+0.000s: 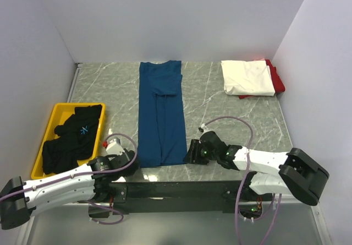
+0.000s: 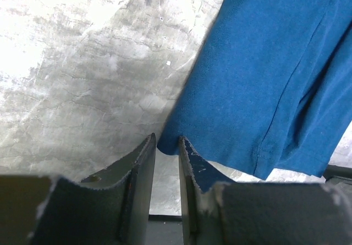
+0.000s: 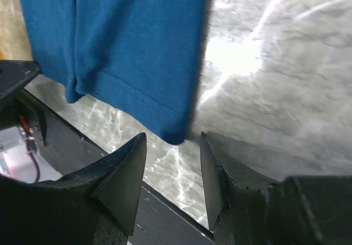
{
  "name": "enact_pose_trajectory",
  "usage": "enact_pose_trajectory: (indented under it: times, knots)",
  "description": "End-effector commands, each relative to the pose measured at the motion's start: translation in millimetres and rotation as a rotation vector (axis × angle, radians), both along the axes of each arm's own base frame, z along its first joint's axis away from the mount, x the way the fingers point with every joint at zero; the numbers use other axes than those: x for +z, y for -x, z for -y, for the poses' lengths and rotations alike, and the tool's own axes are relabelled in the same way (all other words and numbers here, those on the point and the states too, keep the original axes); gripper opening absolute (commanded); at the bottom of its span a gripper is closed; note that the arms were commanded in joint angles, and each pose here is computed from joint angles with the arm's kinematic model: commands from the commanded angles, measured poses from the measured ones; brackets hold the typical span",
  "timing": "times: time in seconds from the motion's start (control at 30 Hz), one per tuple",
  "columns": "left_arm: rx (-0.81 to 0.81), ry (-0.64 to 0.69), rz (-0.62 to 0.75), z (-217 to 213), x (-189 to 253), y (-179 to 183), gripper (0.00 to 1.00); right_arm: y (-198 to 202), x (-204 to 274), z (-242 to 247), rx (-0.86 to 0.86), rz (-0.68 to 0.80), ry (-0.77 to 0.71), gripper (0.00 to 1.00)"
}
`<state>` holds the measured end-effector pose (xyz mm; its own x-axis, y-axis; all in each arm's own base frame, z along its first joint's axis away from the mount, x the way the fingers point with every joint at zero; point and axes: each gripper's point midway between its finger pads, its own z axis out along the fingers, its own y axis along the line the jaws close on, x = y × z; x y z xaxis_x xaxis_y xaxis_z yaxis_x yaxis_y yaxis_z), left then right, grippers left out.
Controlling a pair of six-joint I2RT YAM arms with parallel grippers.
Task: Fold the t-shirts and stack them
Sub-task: Fold the tshirt
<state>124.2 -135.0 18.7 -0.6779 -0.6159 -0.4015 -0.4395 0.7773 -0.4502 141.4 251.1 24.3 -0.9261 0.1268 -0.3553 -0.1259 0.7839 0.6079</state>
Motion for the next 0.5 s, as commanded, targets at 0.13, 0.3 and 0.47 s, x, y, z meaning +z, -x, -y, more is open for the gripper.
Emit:
enact_pose_trajectory:
  times: [0.13,0.3,0.47]
  knots:
    - [0.002,0.032,-0.004,10,3,-3,0.27,-8,5,-15,0.006,0.004,-0.055,0.5]
    - [-0.021,0.04,-0.03,16,-6,0,0.22,-8,4,-19,0.015,-0.003,-0.059,0.49]
    - [-0.034,0.036,-0.033,20,-4,0,0.09,-9,2,-21,0.025,-0.007,-0.055,0.49]
